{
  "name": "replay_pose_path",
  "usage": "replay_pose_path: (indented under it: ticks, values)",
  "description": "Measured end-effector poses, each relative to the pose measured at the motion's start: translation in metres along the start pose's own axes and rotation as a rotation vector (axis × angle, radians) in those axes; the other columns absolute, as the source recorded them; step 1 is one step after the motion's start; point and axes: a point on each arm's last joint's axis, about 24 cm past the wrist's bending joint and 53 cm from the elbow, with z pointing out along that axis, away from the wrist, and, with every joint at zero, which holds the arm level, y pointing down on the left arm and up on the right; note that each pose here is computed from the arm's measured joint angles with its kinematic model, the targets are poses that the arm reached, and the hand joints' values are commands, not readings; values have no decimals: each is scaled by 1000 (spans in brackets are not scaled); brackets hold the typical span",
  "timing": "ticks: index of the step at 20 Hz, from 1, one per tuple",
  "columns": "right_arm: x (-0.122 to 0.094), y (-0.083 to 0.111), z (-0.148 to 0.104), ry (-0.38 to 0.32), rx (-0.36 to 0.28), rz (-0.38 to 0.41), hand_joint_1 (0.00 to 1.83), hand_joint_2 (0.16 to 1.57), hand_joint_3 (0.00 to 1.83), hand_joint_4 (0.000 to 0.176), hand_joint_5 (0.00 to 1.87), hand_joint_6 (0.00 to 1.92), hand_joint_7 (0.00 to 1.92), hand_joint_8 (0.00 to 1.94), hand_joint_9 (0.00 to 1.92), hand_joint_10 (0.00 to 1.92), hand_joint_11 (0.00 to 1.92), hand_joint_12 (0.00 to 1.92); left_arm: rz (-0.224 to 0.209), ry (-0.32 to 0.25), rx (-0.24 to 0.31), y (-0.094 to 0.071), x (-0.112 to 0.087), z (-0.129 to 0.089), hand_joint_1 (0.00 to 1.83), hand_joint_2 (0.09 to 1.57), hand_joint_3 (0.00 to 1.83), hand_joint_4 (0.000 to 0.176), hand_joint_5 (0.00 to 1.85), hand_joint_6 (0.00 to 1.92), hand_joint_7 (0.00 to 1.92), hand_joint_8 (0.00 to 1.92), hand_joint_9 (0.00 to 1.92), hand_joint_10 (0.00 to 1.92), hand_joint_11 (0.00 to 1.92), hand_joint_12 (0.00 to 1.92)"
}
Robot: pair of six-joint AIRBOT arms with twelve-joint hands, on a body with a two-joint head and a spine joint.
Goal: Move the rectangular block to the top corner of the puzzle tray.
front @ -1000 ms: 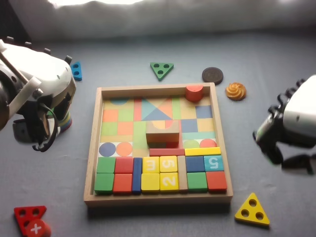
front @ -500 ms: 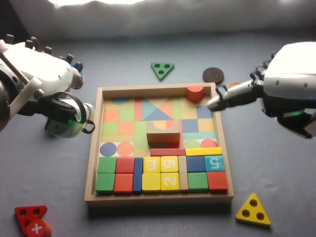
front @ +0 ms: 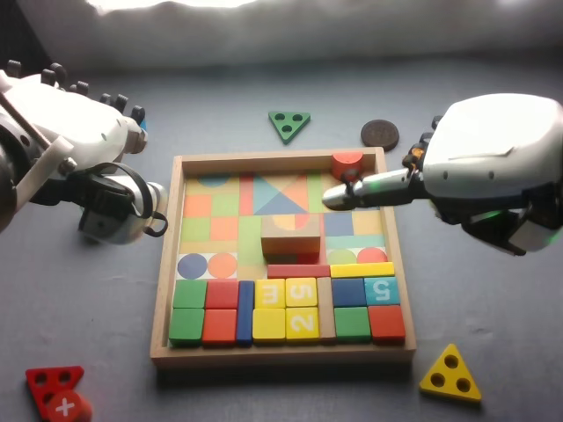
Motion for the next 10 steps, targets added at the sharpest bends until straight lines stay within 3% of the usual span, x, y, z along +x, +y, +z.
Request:
replay_pose_path:
  ticks: [1,2,3,4,6,7,10]
  values:
    - [2,-6,2,13,10,8,1529,722,879,0,167,6,1700,1941,1818,1921,1879,1921,0,1,3,-1,0,0,0,1496,0,0,254,0,287,0,257,0,0,528]
    - [5,-10,3,28,15,8,1395,836,628,0,157,2,1633,1941,1818,1921,1875,1921,0,1,3,-1,0,0,0,1491,0,0,243,3,280,1,260,1,0,567]
    - [8,-11,4,39,18,-3,1400,865,571,0,147,0,1621,1941,1821,1921,1878,1921,0,0,3,-1,0,0,0,1491,0,0,237,1,277,1,257,0,0,574]
    - [9,-10,4,42,13,-5,1467,853,603,0,126,0,1671,1941,1832,1921,1897,1921,0,0,2,-1,0,0,0,1494,0,0,229,1,256,2,233,3,0,514]
    - [14,-7,7,60,0,-25,1695,691,1070,0,90,2,1710,1941,1855,1921,1798,1921,0,0,2,-1,0,0,0,1502,2,0,230,3,257,10,224,8,0,428]
    - [17,-5,9,70,-9,-40,1746,628,1185,0,98,5,1727,1941,1862,1921,1751,1921,0,0,2,-1,0,0,0,1495,0,0,264,4,300,11,268,12,0,546]
    - [15,-4,21,78,-22,-22,1779,538,1280,0,127,10,1722,1941,1867,1921,1855,1921,0,0,3,-1,0,0,0,1500,2,0,243,0,288,0,262,3,0,555]
